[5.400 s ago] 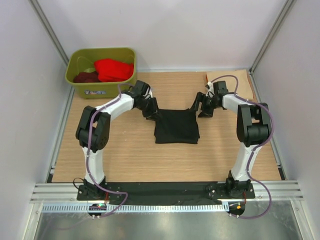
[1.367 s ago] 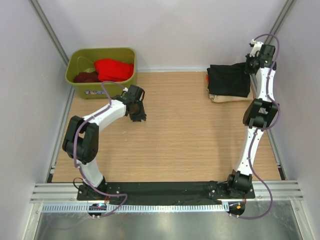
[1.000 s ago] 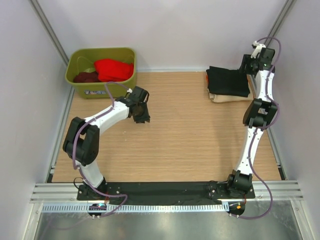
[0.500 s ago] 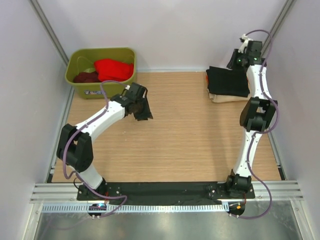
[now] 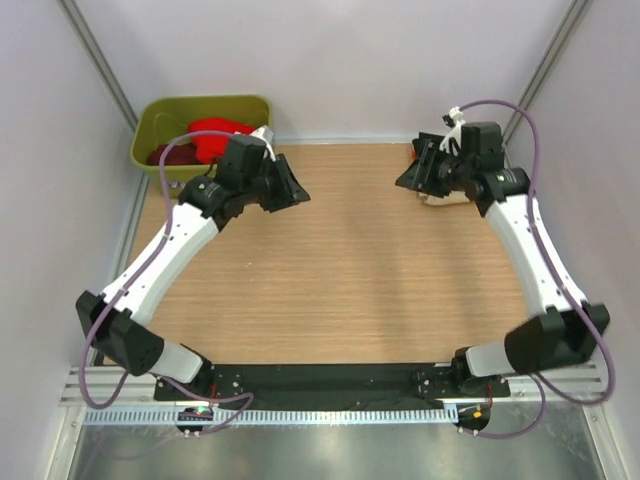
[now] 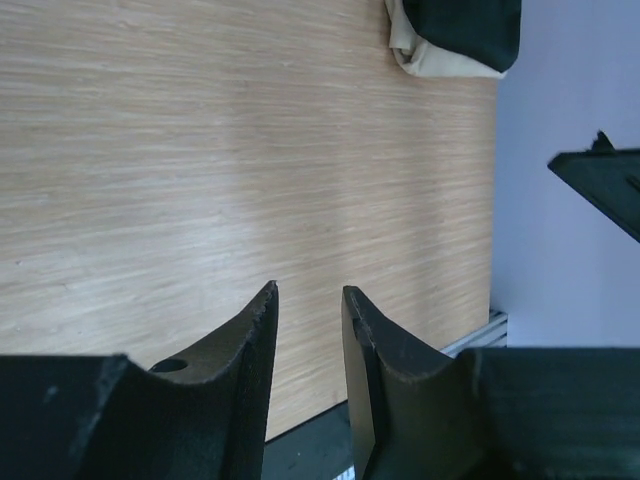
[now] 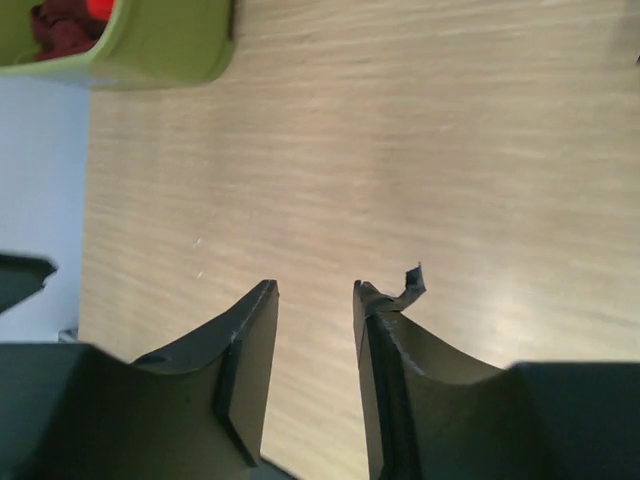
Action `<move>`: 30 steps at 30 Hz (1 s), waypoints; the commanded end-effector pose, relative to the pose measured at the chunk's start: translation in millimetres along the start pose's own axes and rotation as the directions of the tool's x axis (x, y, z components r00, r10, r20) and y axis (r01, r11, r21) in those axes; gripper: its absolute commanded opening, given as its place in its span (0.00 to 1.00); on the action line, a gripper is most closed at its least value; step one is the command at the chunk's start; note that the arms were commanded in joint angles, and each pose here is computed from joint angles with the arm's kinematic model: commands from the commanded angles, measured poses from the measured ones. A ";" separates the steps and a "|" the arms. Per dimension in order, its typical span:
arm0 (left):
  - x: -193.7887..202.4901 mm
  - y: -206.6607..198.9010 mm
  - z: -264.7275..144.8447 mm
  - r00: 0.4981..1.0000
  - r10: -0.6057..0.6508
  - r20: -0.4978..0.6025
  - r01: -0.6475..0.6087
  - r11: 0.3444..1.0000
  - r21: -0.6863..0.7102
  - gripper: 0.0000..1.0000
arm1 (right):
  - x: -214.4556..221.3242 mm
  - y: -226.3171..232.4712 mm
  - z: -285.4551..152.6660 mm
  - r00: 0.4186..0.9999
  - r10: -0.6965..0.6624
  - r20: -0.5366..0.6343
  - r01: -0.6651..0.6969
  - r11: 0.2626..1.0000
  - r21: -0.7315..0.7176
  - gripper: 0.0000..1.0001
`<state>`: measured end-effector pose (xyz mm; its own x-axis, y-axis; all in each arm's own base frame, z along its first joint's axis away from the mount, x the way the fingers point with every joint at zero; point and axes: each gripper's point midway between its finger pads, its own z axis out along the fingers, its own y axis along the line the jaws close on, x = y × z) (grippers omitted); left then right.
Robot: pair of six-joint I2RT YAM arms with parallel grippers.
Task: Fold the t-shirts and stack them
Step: Neatly place the folded tshirt to the corner
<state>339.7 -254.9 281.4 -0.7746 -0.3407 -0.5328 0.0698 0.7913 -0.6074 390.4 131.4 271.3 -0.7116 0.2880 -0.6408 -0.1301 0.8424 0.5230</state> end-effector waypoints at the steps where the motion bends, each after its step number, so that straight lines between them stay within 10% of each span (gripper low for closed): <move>1: 22.2 5.4 -24.7 0.999 0.026 -0.039 -0.025 0.999 0.031 0.34 | 17.3 22.3 -43.3 0.999 0.028 0.029 -0.027 0.999 -0.037 0.45; 4: 20.8 -13.7 -60.6 0.993 0.115 0.040 -0.120 0.978 0.171 0.36 | 34.4 24.6 -84.0 0.999 0.017 0.031 -0.017 1.000 -0.001 0.60; 6: 25.7 -21.1 -73.9 0.990 0.131 0.050 -0.139 0.963 0.230 0.40 | 46.8 29.8 -105.1 1.000 0.022 0.020 -0.021 1.000 -0.011 0.96; 10: 34.2 -21.2 -92.9 0.993 0.102 0.055 -0.113 0.959 0.260 1.00 | 53.4 35.2 -132.0 0.996 0.075 0.048 -0.075 0.997 0.001 1.00; 30: 31.9 -27.0 -122.3 0.983 0.152 0.107 -0.177 0.942 0.286 1.00 | 54.9 41.0 -181.1 0.970 0.042 0.241 -0.038 0.999 -0.021 1.00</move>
